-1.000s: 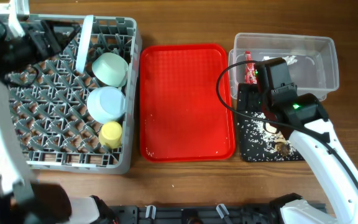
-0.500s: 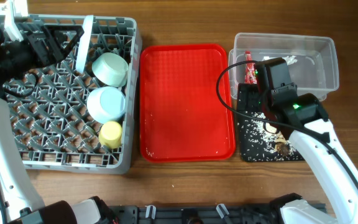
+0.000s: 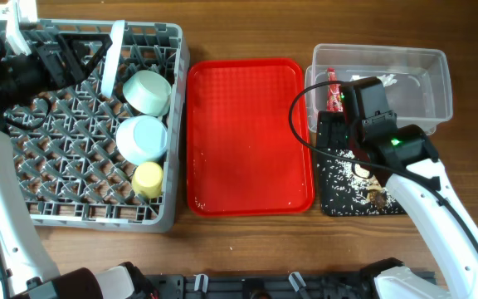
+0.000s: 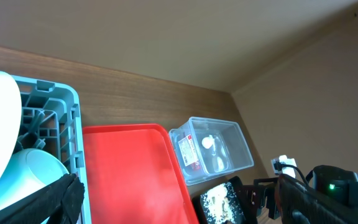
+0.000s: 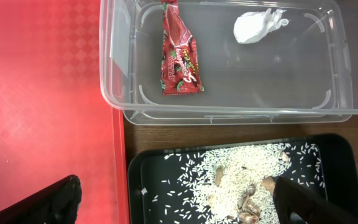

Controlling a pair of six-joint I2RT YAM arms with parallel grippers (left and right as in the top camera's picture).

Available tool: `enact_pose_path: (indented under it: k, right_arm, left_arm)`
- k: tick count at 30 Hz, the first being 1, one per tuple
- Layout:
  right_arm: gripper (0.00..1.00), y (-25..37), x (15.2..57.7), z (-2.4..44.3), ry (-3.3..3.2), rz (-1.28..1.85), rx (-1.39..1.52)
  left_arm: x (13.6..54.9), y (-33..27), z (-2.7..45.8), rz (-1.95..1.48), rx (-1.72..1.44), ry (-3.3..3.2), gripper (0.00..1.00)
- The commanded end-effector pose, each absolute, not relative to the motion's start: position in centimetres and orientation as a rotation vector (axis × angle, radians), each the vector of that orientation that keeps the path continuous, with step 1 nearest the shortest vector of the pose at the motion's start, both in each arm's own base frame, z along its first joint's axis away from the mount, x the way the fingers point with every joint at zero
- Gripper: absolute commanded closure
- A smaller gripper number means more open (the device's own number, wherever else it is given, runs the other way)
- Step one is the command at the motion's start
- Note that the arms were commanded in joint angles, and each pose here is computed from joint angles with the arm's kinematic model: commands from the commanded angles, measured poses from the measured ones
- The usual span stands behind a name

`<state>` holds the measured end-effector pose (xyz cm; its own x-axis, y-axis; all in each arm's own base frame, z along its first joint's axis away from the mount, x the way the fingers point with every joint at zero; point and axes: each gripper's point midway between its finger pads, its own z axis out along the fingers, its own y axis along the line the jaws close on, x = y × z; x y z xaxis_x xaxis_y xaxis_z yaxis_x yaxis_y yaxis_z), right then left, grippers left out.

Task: Sort waste into correct bins and load items into the dishwasher rack

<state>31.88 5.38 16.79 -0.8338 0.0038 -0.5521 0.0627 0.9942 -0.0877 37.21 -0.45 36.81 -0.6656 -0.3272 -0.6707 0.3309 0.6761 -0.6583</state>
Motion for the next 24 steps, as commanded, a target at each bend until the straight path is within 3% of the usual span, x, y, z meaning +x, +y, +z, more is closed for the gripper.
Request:
enact_pose_path:
  k: [1,11,15,24]
  right_arm:
    - [0.0,5.1,32.1,17.1,2.538,-0.147,0.078]
    - [0.0,5.0,32.1,17.8,2.503,-0.137,0.085]
    - [0.0,4.7,31.0,23.2,2.276,-0.028,0.122]
    - [0.0,1.4,23.9,34.7,1.394,0.25,0.266]
  left_arm:
    - [37.2,-0.5,37.0,-1.009,0.014,2.059,0.0]
    - [37.2,-0.5,37.0,-1.009,0.014,2.059,0.0]
    - [37.2,-0.5,37.0,-1.009,0.014,2.059,0.0]
    - [37.2,-0.5,37.0,-1.009,0.014,2.059,0.0]
